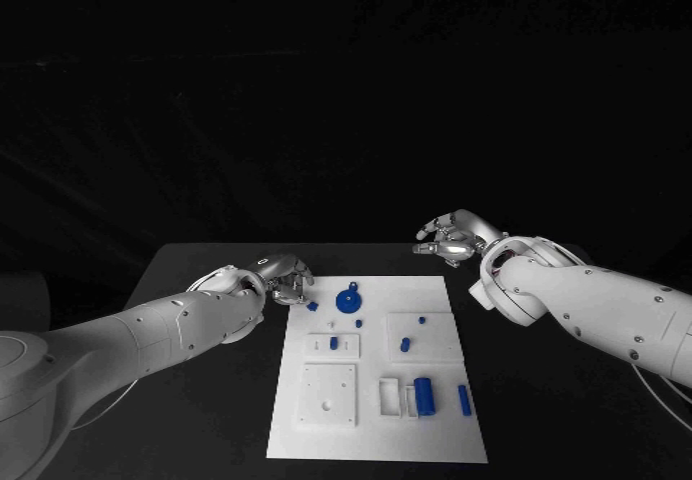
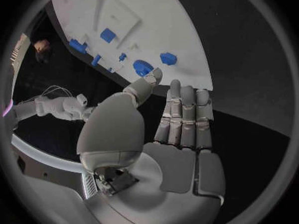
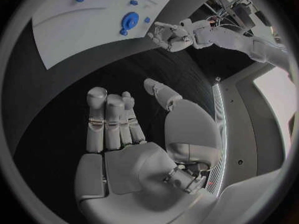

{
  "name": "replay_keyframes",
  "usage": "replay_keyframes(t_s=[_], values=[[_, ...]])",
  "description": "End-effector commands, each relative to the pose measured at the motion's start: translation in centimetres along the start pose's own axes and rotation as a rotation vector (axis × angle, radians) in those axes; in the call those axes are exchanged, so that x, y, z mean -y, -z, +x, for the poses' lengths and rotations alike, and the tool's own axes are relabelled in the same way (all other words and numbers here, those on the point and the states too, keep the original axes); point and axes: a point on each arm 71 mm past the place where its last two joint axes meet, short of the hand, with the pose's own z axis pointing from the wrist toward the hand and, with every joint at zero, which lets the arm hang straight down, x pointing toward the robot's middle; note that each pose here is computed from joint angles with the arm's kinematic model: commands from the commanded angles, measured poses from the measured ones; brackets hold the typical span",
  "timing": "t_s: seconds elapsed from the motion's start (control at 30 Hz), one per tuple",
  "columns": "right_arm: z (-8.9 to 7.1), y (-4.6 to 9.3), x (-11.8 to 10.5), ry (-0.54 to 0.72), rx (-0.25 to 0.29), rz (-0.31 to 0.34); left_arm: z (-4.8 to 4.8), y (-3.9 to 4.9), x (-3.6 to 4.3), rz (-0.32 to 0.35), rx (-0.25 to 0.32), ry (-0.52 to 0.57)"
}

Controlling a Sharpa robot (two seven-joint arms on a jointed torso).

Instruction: Assemble the parts on the task board

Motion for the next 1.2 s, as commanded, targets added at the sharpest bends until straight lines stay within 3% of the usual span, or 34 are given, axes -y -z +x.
replay_keyframes(t_s=[0.03,0.4,0.7,1.2], values=[[0.2,0.0,-0.2,-0.001,-0.016,-0.007,0.91,-0.05,0.61,0.061,-0.042,-0.082],[0.2,-0.1,-0.2,-0.001,-0.016,-0.008,3.09,0.27,-0.08,0.04,-0.084,-0.102],[0.3,-0.1,-0.3,0.0,-0.016,-0.011,3.32,0.1,-0.31,0.024,-0.082,-0.084],[0.3,-0.1,-0.3,0.0,-0.018,-0.013,3.86,0.05,-0.75,-0.012,-0.164,-0.063]])
